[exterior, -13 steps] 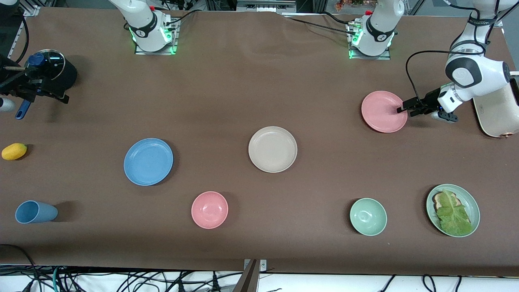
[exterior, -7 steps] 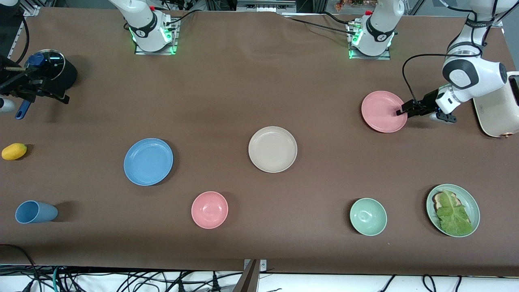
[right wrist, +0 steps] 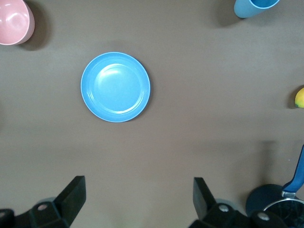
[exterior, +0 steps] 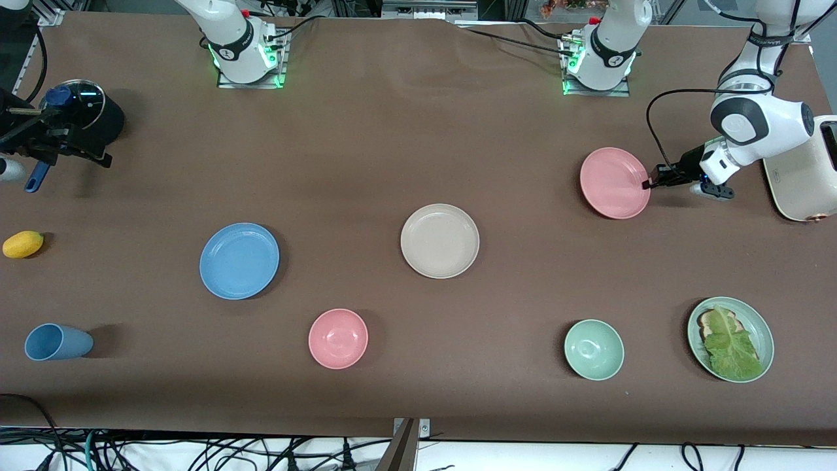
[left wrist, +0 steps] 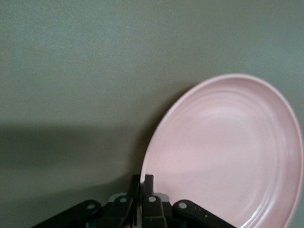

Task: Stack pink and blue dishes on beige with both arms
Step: 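Carry the pink plate with the left gripper onto the beige plate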

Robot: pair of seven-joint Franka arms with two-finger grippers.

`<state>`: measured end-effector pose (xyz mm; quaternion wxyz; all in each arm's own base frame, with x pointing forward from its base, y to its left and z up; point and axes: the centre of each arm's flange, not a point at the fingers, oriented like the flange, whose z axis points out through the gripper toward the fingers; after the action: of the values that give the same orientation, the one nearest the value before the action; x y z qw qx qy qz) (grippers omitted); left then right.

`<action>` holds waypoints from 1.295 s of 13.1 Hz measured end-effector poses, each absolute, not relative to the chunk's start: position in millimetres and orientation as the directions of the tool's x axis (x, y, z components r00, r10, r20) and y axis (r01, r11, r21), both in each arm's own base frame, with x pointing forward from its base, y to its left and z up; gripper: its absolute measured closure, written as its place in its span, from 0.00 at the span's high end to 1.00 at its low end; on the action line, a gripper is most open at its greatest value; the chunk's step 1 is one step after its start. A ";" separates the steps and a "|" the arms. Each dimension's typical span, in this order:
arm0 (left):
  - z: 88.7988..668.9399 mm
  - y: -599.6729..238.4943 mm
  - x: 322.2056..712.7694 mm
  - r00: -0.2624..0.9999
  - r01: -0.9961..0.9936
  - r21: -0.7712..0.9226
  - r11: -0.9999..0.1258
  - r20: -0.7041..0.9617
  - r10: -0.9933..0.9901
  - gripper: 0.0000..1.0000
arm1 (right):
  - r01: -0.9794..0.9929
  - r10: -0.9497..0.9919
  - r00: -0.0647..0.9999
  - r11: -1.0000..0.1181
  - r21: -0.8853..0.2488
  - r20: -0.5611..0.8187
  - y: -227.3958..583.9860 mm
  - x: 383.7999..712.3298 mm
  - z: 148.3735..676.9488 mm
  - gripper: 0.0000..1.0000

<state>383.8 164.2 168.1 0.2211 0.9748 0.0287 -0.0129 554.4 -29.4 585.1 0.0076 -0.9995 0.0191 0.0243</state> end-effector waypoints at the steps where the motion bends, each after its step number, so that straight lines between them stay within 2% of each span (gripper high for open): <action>1: 167.8 164.2 383.7 0.998 0.062 0.430 -0.901 -0.038 0.050 0.05 | -0.039 -0.038 0.998 -0.999 -0.014 -0.049 -29.4 554.4 585.1 1.00; 6: 177.6 160.6 394.8 0.999 0.042 0.423 -0.905 -0.013 0.040 0.05 | -0.039 -0.038 0.998 -0.999 -0.014 -0.048 -29.5 554.6 585.2 1.00; 17: 257.0 38.3 499.5 0.995 0.090 0.447 -0.890 -0.013 0.094 0.05 | -0.039 -0.038 0.998 -0.999 -0.014 -0.048 -29.5 554.7 585.0 1.00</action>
<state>499.5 38.3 257.0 0.2296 0.9721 0.0474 0.0047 554.7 -29.5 585.0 0.0076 -0.9995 0.0192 0.0240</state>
